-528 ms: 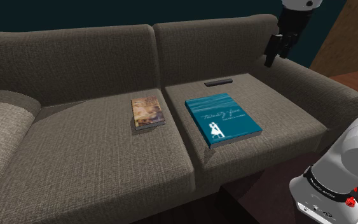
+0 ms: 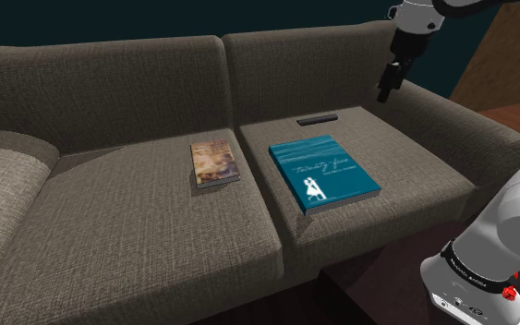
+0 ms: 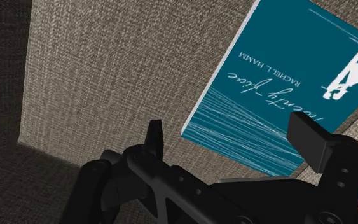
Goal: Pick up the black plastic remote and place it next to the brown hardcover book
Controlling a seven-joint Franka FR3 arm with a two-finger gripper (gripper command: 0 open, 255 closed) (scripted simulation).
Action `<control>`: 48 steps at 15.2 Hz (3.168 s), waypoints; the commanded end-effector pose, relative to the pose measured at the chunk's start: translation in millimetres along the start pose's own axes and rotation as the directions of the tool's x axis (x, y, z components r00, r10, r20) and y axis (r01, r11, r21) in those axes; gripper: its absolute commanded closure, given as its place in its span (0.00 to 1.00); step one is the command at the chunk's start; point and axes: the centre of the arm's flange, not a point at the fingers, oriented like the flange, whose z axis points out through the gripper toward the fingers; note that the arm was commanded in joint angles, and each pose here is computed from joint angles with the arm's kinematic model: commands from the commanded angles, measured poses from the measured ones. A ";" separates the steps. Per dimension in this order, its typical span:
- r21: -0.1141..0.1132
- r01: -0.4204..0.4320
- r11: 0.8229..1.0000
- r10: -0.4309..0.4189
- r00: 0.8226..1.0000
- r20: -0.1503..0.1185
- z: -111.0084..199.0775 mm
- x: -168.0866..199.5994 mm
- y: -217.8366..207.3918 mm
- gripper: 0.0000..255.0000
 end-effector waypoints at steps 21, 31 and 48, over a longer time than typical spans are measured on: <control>0.005 0.663 0.748 -0.662 0.748 -0.045 174.8 185.9 127.0 0.00; 0.000 0.835 0.551 -0.833 0.550 -0.060 242.3 270.7 134.7 0.00; 0.000 0.834 0.551 -0.833 0.550 -0.060 277.4 270.7 134.6 1.00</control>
